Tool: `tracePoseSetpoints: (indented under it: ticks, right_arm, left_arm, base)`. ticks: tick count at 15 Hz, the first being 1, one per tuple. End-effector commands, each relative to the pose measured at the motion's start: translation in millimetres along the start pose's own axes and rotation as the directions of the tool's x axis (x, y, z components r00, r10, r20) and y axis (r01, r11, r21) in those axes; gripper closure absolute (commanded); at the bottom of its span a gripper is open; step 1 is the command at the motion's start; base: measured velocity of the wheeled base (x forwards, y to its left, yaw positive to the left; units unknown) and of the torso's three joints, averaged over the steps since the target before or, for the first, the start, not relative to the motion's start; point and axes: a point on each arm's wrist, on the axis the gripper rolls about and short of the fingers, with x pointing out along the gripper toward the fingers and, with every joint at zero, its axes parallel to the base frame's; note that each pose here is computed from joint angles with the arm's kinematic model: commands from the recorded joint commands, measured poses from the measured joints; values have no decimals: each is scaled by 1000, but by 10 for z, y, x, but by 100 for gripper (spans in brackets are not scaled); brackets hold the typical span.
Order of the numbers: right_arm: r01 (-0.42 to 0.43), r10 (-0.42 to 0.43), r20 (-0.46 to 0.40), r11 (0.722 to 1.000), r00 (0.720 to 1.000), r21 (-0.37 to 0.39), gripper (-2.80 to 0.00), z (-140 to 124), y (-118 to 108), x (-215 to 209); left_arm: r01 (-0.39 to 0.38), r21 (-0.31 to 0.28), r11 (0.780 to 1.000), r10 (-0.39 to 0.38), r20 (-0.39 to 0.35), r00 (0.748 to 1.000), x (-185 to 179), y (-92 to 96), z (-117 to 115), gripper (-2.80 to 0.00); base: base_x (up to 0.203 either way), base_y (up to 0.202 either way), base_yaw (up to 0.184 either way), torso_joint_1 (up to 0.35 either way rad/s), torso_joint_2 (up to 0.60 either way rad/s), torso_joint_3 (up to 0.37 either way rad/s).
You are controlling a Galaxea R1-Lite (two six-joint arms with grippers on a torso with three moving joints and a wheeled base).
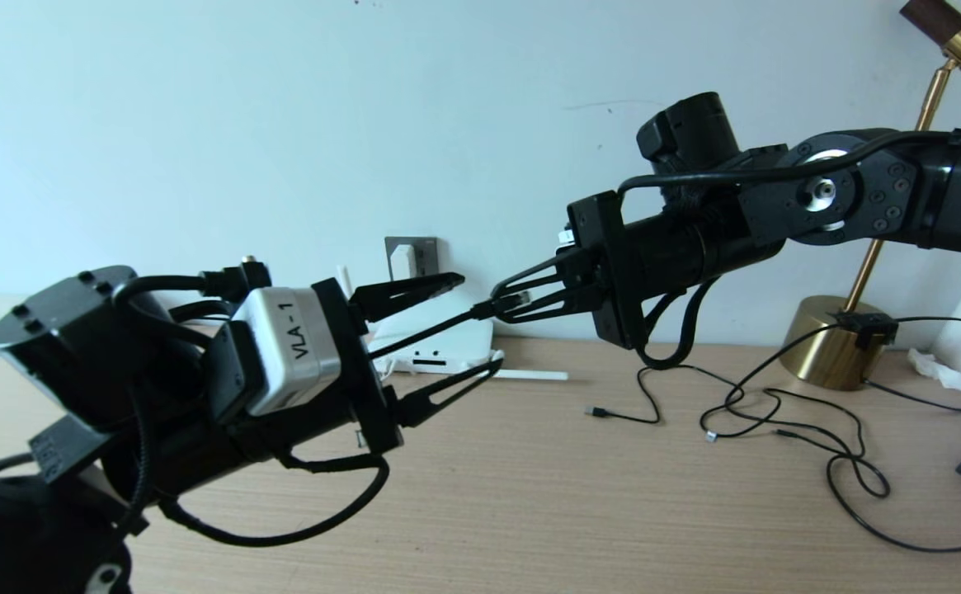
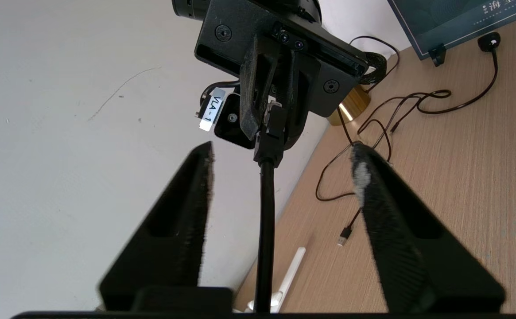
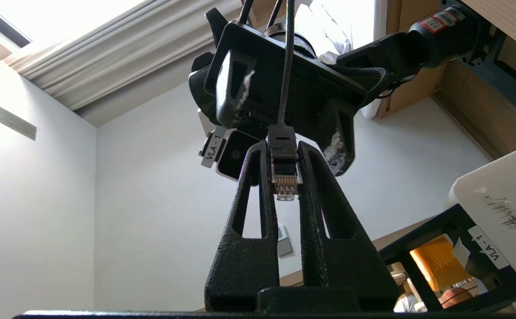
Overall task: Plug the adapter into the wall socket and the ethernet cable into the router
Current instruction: Hand it to the other hand
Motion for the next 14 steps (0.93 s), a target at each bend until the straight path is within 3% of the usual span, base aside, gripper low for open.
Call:
tracePoseSetpoints:
  ticks: [1, 14]
  right_arm:
    - [-1, 1, -8, 1000, 1000, 8, 0, -11, 4, 2]
    - [3, -3, -13, 1000, 1000, 10, 0, -2, -7, 30]
  left_arm:
    - [1, 6, 1000, -1, 9, 1000, 7, -1, 9, 0]
    - [3, 7, 1000, -3, 15, 1000, 5, -13, 33, 0]
  base:
    - [0, 0, 0, 0, 0, 0]
    - [0, 0, 0, 0, 0, 0]
